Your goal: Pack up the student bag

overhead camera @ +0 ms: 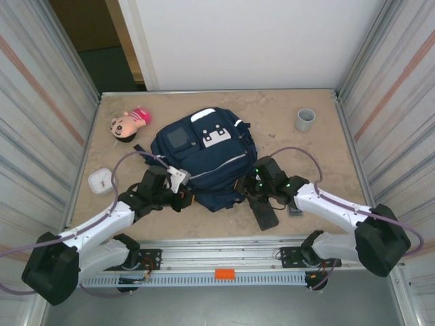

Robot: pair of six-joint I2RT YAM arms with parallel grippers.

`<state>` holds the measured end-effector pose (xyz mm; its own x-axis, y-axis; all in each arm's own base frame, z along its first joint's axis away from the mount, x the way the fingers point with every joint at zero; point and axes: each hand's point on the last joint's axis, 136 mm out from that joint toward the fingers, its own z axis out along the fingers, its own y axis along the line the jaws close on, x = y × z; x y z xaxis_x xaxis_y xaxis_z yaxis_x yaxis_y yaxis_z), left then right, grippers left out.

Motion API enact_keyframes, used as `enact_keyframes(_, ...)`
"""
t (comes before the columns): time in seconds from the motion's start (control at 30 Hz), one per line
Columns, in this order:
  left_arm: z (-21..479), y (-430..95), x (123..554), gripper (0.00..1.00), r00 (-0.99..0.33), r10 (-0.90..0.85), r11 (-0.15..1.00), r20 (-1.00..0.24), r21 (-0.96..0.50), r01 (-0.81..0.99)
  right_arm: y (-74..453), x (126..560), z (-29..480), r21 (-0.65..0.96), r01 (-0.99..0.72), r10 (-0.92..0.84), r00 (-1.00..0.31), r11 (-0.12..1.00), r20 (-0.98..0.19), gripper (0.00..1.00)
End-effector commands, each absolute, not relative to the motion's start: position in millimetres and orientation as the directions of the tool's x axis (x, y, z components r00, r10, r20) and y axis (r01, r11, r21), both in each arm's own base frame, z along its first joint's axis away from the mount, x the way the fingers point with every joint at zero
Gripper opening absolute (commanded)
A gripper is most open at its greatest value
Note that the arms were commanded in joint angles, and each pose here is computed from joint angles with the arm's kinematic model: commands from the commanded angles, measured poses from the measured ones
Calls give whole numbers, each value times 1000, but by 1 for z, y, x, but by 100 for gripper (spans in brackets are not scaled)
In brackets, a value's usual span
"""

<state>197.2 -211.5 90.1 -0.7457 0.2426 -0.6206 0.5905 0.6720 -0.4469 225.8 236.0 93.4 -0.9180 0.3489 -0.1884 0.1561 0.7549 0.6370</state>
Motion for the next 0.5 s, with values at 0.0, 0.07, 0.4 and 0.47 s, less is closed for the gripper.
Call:
enact_keyframes(0.0,104,-229,192,2,-715,242,599,-656,-479,642,252,237,100,691,126,354,-914,711,-198,28)
enact_keyframes(0.07,111,-242,185,6,-699,247,524,-671,-515,679,259,236,100,693,109,337,-919,713,-203,22)
enact_keyframes(0.4,133,-294,146,23,-630,391,279,-671,-566,776,270,238,104,689,69,319,-916,721,-242,14)
enact_keyframes(0.47,138,-300,144,28,-611,397,257,-685,-556,790,268,239,107,687,50,305,-918,725,-255,13)
